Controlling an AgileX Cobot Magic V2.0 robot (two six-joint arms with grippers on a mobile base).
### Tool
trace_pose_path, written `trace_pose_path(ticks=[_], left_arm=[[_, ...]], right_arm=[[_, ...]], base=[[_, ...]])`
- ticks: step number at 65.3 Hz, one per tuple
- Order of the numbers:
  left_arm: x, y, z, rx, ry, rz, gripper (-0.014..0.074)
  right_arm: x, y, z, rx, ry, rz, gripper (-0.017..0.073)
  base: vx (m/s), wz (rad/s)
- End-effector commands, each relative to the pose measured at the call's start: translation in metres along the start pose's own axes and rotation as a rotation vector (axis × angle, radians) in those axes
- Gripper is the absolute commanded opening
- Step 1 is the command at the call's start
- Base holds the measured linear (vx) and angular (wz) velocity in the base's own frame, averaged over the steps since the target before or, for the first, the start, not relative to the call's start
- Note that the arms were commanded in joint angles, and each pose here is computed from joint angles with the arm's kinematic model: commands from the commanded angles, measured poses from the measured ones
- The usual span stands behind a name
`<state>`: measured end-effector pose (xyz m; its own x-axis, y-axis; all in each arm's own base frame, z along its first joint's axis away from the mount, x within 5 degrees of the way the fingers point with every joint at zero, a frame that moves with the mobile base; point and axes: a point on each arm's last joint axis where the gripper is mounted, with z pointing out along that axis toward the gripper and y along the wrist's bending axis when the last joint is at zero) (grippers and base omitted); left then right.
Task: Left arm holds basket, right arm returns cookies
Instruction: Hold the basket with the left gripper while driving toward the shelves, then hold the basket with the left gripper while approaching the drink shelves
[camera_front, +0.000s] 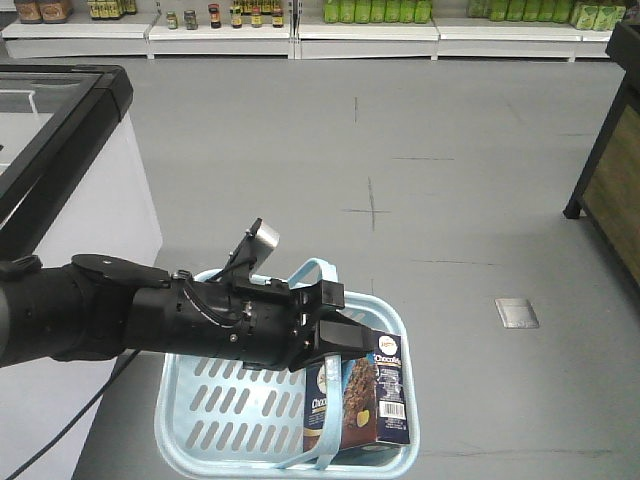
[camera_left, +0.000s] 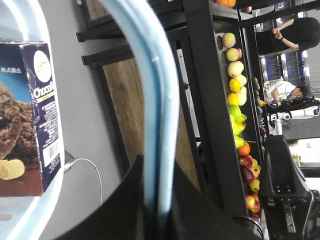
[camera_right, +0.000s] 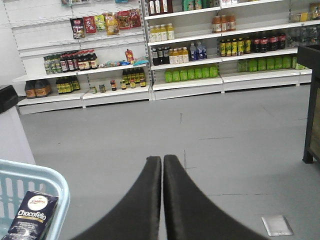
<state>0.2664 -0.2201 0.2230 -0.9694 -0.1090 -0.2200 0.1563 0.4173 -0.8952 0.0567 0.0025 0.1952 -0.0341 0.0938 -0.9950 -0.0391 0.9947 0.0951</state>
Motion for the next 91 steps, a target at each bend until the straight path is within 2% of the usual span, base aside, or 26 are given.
trace_pose_path(ticks=[1,91], left_arm=[[-0.0049,-0.0307,-0.011,0.134,-0.04,0.005,-0.0008],[-0.0049,-0.0307,-0.011,0.134,-0.04,0.005,-0.0008]], right_arm=[[-0.0069,0.0005,-0.0011,-0.006,-0.088,-0.003,-0.0008],[-0.0069,0.0005,-0.0011,-0.006,-0.088,-0.003,-0.0008]], base=[[0.34,-0.01],[0.34,-0.02]])
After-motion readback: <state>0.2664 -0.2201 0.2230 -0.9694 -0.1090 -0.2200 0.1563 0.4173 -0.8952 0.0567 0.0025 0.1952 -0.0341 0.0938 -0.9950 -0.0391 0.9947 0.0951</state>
